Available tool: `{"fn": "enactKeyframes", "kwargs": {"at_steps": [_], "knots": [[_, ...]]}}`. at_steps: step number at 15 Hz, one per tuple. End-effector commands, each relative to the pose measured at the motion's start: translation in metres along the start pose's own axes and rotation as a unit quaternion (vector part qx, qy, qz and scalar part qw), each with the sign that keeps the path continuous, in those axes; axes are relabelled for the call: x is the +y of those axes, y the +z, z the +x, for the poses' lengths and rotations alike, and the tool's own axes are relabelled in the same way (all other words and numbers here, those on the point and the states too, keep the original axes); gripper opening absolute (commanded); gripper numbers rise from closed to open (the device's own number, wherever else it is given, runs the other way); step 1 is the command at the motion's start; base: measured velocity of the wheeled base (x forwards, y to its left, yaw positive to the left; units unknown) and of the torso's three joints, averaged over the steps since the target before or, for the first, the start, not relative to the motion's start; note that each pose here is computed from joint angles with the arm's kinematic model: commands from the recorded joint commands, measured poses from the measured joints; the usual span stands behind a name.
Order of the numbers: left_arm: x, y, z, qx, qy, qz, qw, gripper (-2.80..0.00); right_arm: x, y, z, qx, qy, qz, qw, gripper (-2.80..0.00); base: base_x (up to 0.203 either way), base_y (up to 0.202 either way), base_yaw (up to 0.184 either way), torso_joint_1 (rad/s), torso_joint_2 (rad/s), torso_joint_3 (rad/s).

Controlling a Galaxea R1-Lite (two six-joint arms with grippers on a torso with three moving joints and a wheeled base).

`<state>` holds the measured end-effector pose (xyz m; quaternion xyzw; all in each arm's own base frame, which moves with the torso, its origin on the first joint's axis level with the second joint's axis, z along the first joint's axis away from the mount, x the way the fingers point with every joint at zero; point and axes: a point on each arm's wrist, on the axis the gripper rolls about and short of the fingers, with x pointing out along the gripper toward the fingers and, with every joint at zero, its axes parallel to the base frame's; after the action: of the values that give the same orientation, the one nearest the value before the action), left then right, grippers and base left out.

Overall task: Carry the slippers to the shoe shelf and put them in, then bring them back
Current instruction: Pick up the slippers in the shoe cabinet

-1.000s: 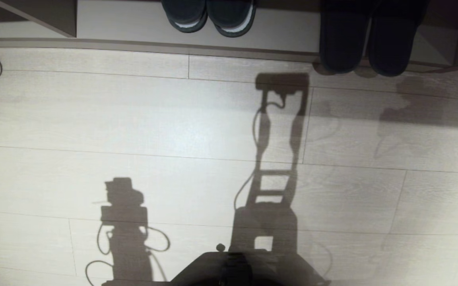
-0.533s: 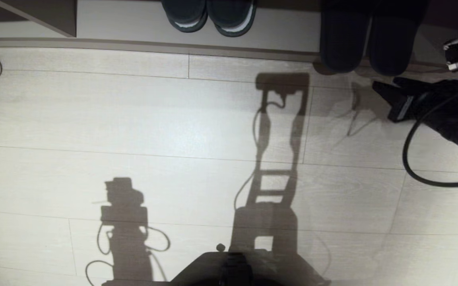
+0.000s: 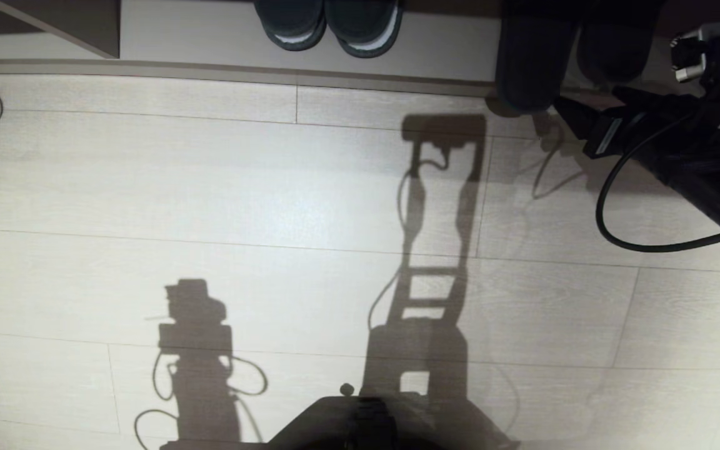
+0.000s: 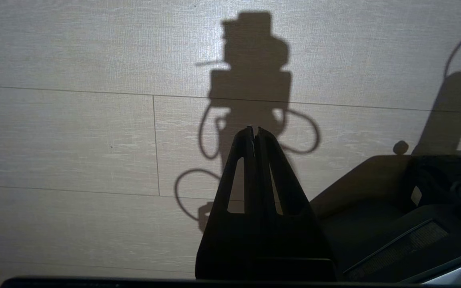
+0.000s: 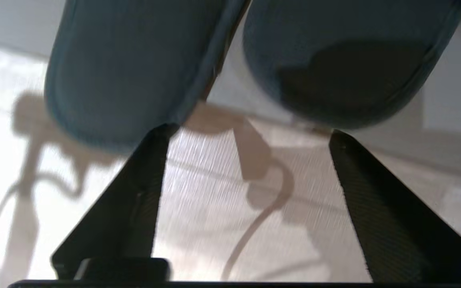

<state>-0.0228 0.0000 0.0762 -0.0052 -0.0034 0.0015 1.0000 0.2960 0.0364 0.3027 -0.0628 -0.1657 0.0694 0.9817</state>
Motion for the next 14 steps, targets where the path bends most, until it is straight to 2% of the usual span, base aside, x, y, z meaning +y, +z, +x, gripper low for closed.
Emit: {"fn": "enactKeyframes", "kwargs": {"at_steps": [1, 5, 10, 14], "knots": [[0.0, 0.0, 0.0, 0.0, -0.001, 0.0, 1.0, -2.8, 0.001, 0.013, -0.014, 0.0, 0.008, 0.001, 1.0, 0.0, 0.0, 0.0, 0.0, 0.0, 0.0, 0.0], [0.0, 0.0, 0.0, -0.001, 0.0, 0.0, 1.0, -2.8, 0.007, 0.03, -0.042, 0.036, 0.046, 0.01, 0.998, 0.0, 0.0, 0.0, 0.0, 0.0, 0.0, 0.0], [0.0, 0.0, 0.0, 0.0, -0.001, 0.0, 1.0, -2.8, 0.004, 0.057, -0.032, -0.008, 0.037, 0.007, 0.999, 0.0, 0.0, 0.0, 0.0, 0.0, 0.0, 0.0], [0.0, 0.0, 0.0, 0.0, -0.001, 0.0, 1.0, -2.8, 0.004, 0.059, -0.016, -0.021, 0.032, 0.007, 0.999, 0.0, 0.0, 0.0, 0.0, 0.0, 0.0, 0.0]]}}
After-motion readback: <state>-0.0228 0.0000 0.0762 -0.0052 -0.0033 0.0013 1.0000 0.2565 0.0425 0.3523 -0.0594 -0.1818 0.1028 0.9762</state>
